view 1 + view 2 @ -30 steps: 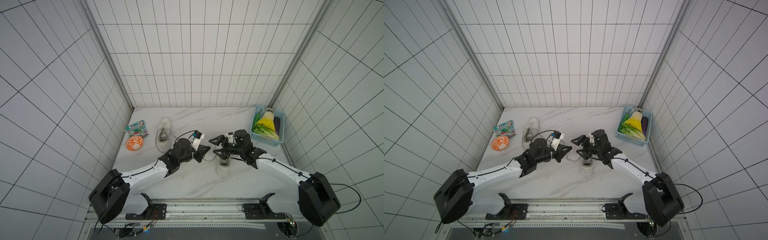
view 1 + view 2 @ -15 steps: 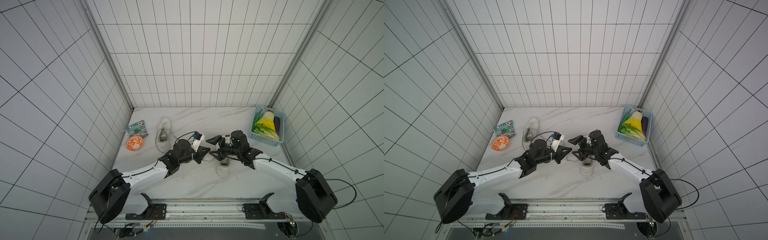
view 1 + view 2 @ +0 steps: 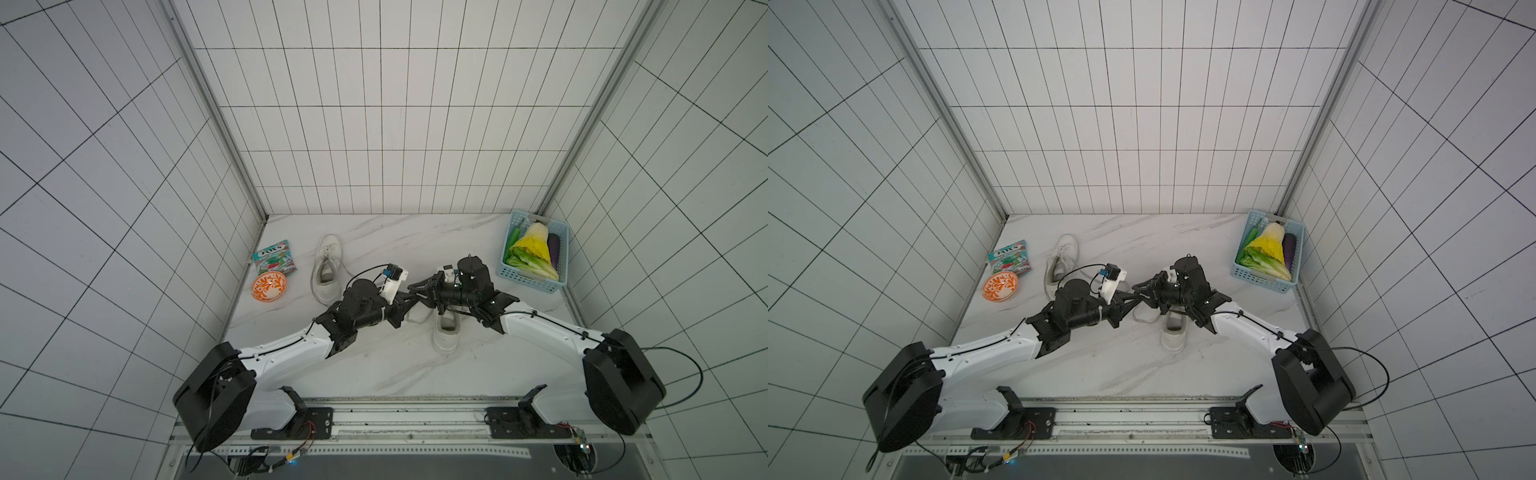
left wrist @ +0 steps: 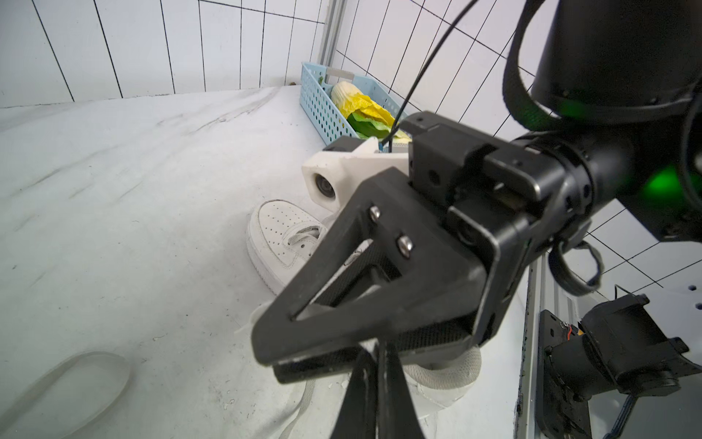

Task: Tie the shoes
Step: Cross the shoelace with the shoelace.

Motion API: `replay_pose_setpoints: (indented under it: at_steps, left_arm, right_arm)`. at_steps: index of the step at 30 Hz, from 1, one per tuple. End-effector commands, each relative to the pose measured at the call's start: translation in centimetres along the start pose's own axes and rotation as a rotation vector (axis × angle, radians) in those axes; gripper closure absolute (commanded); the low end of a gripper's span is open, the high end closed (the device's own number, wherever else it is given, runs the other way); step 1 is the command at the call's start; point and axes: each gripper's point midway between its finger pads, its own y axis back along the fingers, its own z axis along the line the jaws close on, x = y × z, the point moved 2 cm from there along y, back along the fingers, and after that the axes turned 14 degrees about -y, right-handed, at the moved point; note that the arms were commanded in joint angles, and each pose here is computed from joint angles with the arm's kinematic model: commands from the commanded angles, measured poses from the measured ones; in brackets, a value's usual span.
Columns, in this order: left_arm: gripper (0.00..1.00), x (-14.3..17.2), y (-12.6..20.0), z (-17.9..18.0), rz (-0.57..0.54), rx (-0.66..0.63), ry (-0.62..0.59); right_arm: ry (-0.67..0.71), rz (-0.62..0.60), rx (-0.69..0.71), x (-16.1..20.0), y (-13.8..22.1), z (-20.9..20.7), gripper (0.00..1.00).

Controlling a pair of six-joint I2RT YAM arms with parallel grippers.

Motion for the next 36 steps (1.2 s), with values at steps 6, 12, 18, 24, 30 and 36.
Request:
replay_pose_setpoints:
  at_steps: [6,12,18,24,30,36]
  left_arm:
    - [0.51,-0.8,1.1,-0.3,-0.039,0.002,-0.034]
    - [0.35,-0.7,1.3,-0.1,-0.091,-0.004,-0.066]
    - [0.3,-1.3,-0.3,-2.1,-0.179,0.105,-0.18]
    - [0.29,-2.1,-3.2,-3.1,-0.223,0.118,-0.271]
    - [0.37,-1.8,-5.5,-3.0,-0.246,0.149,-0.26]
    - [0.57,-1.2,-6.1,-3.7,-0.247,0.187,-0.262]
  right_arm:
    - [0.332,-0.05,-0.103,0.8,4.4,5.6,1.0]
    - [0.541,-0.124,-0.068,1.9,7.0,7.4,1.0]
    - [0.581,-0.152,-0.07,2.3,8.0,8.2,1.0]
    - [0.584,-0.162,-0.084,2.5,8.5,8.5,1.0]
    - [0.589,-0.182,-0.108,2.6,9.5,9.0,1.0]
    - [0.581,-0.202,-0.114,2.1,10.1,9.1,1.0]
